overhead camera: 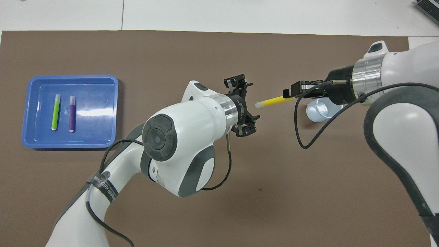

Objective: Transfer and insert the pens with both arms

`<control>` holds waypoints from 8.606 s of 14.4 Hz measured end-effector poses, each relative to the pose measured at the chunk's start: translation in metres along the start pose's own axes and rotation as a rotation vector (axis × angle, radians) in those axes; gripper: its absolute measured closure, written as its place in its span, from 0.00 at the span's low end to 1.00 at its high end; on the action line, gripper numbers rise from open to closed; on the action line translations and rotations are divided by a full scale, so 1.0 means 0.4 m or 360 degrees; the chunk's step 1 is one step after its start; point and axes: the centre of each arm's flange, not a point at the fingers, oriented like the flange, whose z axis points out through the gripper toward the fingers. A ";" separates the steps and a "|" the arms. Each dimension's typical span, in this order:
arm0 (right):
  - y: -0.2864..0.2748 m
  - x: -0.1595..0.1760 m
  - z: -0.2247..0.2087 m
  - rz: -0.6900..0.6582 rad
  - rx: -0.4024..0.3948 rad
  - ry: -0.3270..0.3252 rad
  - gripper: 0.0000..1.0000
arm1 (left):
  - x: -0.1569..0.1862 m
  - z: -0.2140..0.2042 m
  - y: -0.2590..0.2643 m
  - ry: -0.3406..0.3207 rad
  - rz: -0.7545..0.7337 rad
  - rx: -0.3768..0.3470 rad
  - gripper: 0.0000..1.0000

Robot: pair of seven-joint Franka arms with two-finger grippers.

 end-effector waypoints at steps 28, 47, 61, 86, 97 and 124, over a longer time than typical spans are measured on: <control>0.439 0.040 0.031 -0.0368 -0.0708 -0.0136 0.80 | 0.726 -0.345 0.401 0.0450 0.1326 0.0557 0.00; 0.287 -0.038 -0.219 -0.0315 -0.0715 -0.0263 0.03 | 0.886 -0.502 0.439 0.0610 0.2405 0.1113 0.00; 0.303 -0.049 -0.189 -0.0267 -0.0711 -0.0301 0.03 | 0.993 -0.508 0.441 0.0583 0.2829 0.1150 0.00; 0.299 -0.049 -0.184 -0.0267 -0.0710 -0.0303 0.01 | 1.298 -0.297 0.326 0.0555 0.2549 0.1142 0.04; 0.305 -0.049 -0.188 -0.0258 -0.0711 -0.0300 0.06 | 1.309 -0.261 0.290 0.0537 0.2608 0.1147 0.16; 0.367 -0.063 -0.203 -0.0185 -0.0725 -0.0306 0.00 | 1.194 -0.307 0.377 0.0381 0.2554 0.1089 0.83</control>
